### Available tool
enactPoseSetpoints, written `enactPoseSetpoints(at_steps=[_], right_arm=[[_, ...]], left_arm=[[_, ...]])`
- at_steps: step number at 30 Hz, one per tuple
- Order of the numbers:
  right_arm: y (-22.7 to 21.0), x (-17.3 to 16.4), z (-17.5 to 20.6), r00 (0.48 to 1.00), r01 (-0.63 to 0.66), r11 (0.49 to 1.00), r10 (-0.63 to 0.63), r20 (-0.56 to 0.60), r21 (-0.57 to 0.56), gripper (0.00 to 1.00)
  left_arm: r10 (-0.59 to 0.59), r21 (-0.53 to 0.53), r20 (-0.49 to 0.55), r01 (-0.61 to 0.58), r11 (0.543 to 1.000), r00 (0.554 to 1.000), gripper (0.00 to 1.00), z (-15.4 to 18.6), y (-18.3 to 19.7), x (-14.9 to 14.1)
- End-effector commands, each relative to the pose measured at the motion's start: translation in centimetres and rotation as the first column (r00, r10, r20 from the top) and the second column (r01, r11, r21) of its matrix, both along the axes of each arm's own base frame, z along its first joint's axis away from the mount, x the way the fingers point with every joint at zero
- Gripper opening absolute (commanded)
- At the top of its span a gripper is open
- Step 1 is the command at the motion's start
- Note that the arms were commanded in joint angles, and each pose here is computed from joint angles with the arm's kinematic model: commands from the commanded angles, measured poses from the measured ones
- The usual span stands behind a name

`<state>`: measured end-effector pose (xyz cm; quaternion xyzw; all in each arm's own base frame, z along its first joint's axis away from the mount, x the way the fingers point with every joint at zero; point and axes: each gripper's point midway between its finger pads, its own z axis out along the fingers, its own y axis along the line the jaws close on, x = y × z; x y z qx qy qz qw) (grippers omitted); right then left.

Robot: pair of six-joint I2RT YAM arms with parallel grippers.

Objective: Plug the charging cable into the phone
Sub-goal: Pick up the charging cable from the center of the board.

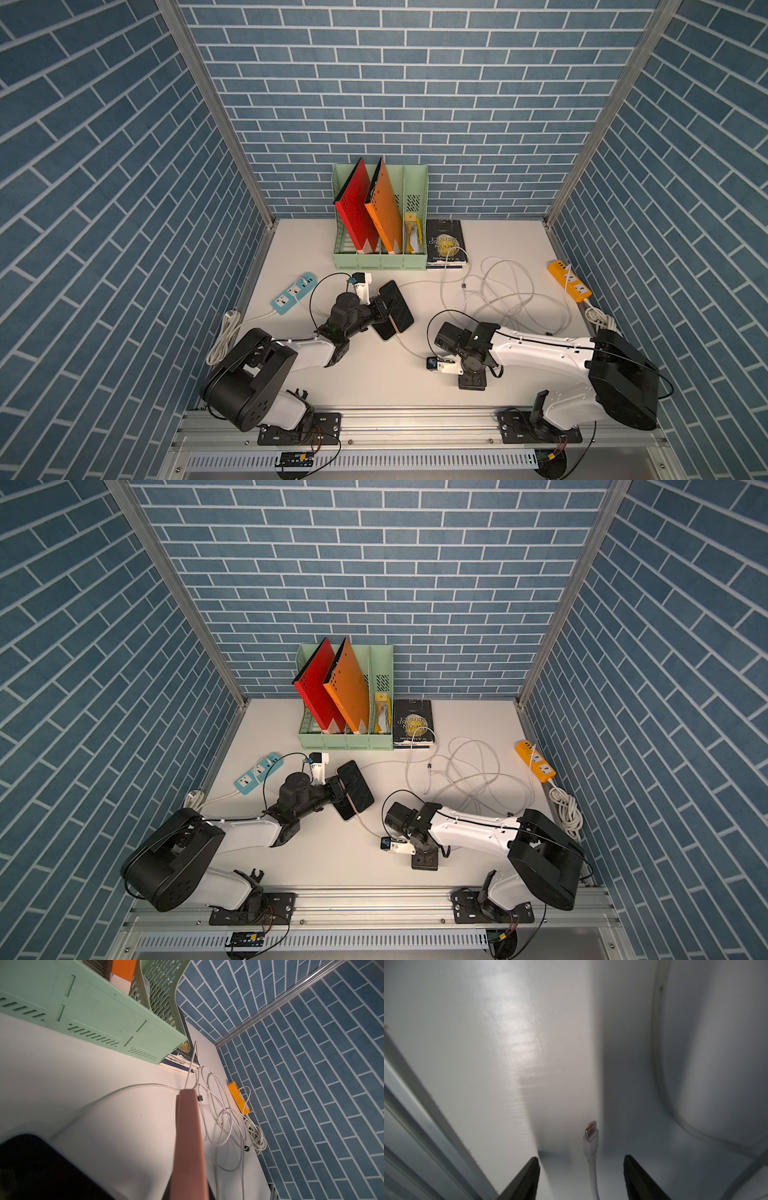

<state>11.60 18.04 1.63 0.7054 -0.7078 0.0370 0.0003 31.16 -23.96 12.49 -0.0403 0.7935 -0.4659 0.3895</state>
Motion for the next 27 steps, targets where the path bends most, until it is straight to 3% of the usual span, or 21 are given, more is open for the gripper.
enactPoseSetpoints(at_steps=[1, 5, 6, 7, 8, 20, 27], right_arm=[[0.4, 0.6, -0.1, 1.000, -0.003, 1.000, 0.003, -0.018, 0.002, 0.63], [0.2, 0.9, -0.4, 1.000, 0.014, 1.000, -0.014, -0.023, -0.006, 0.56], [0.1, 0.9, -0.6, 1.000, 0.013, 1.000, -0.013, -0.026, -0.012, 0.48], [0.1, 0.9, -0.8, 0.999, 0.012, 1.000, -0.013, -0.031, -0.018, 0.30], [-0.1, 0.9, -1.0, 0.999, 0.013, 1.000, -0.014, -0.032, -0.028, 0.22], [0.5, 0.9, -1.8, 0.998, 0.010, 0.999, -0.012, -0.064, -0.045, 0.24], [2.9, 1.4, -1.6, 0.996, 0.011, 1.000, -0.010, -0.083, 0.011, 0.15]], left_arm=[[-0.013, -0.023, 0.056, 0.014, 1.000, 0.998, 0.00, 1.7, -0.3, 0.3], [-0.019, -0.023, 0.058, 0.020, 1.000, 0.998, 0.00, 1.6, -0.4, 0.3], [-0.019, -0.025, 0.057, 0.021, 0.999, 0.998, 0.00, 1.6, -0.4, 0.3], [-0.021, -0.024, 0.058, 0.022, 0.999, 0.998, 0.00, 1.7, -0.4, 0.3], [-0.024, -0.024, 0.055, 0.025, 0.999, 0.998, 0.00, 1.6, -0.5, 0.2], [-0.018, -0.004, 0.064, 0.018, 1.000, 0.998, 0.00, 1.8, -0.2, 0.2], [-0.009, 0.003, 0.067, 0.009, 1.000, 0.998, 0.00, 1.8, 0.1, 0.1]])
